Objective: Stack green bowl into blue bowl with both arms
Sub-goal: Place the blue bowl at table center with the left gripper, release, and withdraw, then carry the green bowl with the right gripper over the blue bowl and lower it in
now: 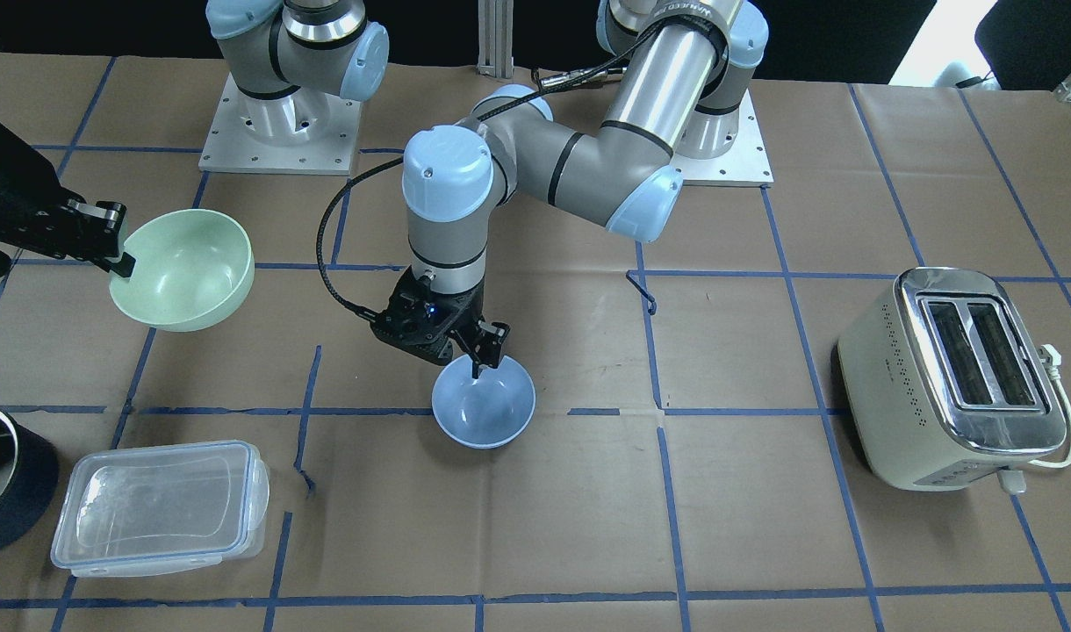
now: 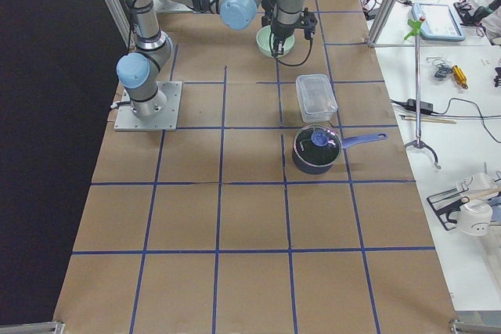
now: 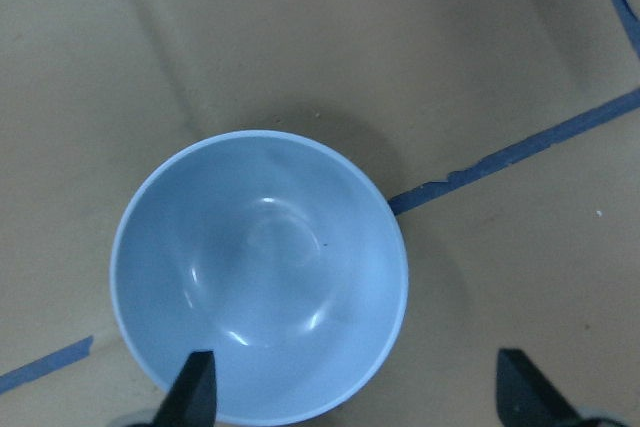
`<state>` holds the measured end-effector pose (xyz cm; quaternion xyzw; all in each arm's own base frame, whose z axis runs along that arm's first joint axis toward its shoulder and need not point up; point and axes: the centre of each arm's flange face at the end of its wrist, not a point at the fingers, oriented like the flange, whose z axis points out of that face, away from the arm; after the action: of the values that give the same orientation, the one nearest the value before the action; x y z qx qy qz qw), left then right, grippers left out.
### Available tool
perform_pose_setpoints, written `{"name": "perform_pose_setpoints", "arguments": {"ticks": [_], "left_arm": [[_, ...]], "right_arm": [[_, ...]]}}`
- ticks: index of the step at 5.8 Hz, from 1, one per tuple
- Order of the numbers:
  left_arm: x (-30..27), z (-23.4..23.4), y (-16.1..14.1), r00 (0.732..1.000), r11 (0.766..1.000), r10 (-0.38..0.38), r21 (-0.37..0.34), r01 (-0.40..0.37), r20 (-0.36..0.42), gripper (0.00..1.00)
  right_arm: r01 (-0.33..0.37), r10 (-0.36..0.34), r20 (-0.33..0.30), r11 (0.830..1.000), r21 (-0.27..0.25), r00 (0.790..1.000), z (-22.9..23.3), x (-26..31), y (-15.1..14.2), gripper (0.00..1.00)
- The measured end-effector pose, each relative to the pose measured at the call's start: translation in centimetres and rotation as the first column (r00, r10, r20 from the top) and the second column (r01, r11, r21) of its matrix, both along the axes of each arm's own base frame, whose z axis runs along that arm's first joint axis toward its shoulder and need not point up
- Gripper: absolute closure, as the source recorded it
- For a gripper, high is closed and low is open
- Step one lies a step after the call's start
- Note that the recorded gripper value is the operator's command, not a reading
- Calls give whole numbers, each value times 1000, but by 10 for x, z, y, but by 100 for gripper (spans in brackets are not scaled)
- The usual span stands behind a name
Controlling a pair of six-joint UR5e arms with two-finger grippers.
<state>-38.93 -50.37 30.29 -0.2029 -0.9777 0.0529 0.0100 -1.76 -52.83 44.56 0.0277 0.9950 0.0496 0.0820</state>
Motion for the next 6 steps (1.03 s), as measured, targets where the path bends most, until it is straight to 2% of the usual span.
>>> {"name": "perform_pose_setpoints", "arguments": {"ticks": [1,3,5,6], "left_arm": [[32,43,4,1000,999,23,36,-23,11,2],[117,128,19,993,989,115,86,-117,27,2],[186,158,17,971,966,234,104,-237,39,2],[200,163,19,964,958,262,114,-265,41,2]], "right_arm": [[2,-2,0,1000,-1,1000,-1,1,-1,94],[55,-55,-3,998,3,998,-9,23,-11,94],[108,-109,-26,994,-26,994,-27,115,-30,94],[142,-143,-30,989,-40,989,-37,172,-31,94]]}}
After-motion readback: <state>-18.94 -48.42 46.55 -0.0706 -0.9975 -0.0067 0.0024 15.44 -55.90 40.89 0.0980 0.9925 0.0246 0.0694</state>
